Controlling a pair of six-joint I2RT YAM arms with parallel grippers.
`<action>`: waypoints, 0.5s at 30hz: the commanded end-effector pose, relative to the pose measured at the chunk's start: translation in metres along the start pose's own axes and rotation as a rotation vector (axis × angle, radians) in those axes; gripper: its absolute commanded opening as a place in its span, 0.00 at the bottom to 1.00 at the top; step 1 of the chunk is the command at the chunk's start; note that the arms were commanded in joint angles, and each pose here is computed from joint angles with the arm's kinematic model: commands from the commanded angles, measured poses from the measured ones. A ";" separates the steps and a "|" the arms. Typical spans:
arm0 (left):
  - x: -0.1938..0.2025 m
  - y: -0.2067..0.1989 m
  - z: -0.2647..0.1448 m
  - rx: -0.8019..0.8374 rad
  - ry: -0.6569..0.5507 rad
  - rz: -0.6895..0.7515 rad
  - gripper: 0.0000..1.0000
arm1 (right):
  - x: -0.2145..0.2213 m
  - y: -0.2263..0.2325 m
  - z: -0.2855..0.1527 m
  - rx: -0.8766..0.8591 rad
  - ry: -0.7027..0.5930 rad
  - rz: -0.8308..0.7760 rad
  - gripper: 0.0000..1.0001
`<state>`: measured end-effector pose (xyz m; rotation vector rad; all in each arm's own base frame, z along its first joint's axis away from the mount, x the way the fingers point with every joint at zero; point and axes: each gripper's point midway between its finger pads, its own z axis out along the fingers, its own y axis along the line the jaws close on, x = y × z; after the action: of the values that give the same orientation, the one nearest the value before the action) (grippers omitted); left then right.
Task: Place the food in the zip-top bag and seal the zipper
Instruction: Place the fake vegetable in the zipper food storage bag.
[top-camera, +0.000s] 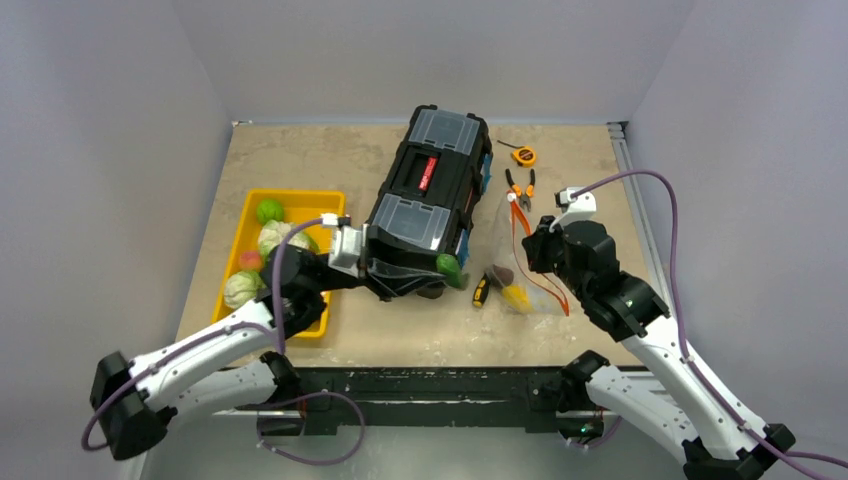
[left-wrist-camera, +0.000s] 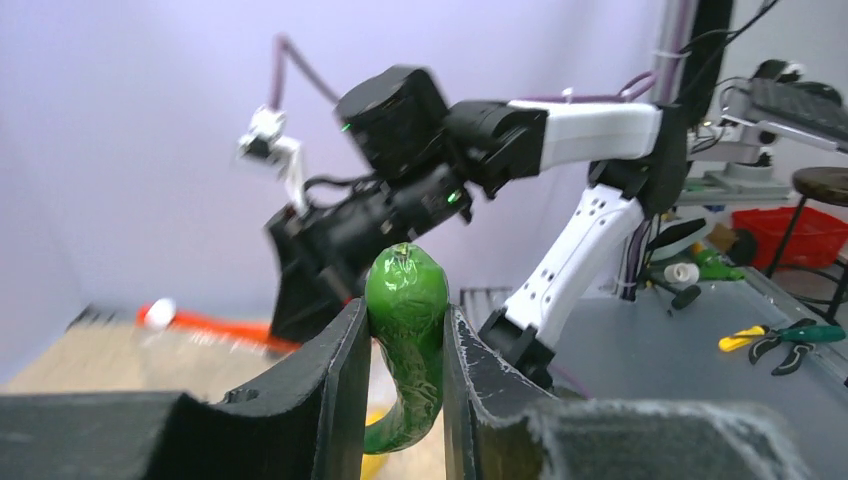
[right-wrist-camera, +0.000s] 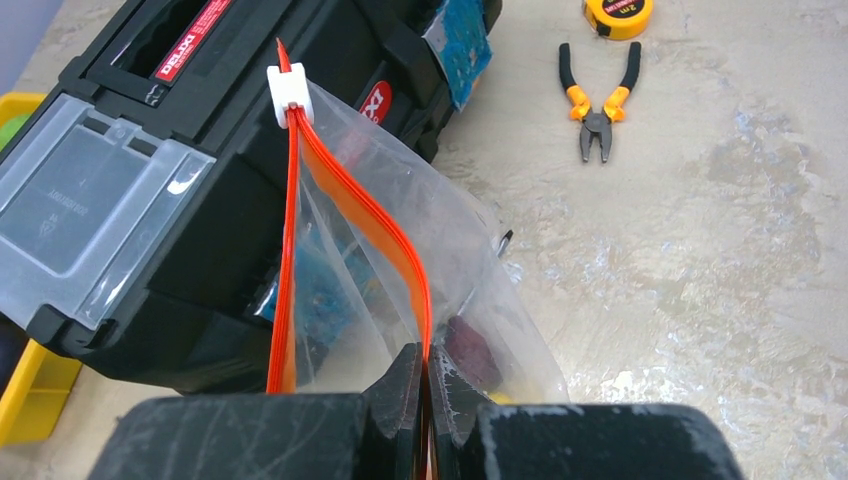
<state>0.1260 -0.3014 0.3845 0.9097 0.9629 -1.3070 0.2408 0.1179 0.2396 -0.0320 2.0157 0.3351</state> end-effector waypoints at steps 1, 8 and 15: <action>-0.046 -0.023 0.042 0.097 -0.278 0.220 0.00 | -0.009 0.006 -0.003 -0.031 -0.040 -0.001 0.00; -0.045 -0.020 0.087 0.103 -0.300 0.268 0.00 | -0.013 0.006 -0.008 -0.044 -0.063 0.006 0.00; -0.050 -0.008 0.105 0.079 -0.277 0.287 0.00 | -0.012 0.009 -0.008 -0.058 -0.061 0.005 0.00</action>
<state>0.1206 -0.3888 0.4285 0.9138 0.6565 -1.2546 0.2362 0.1169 0.2482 -0.0309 1.9823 0.3622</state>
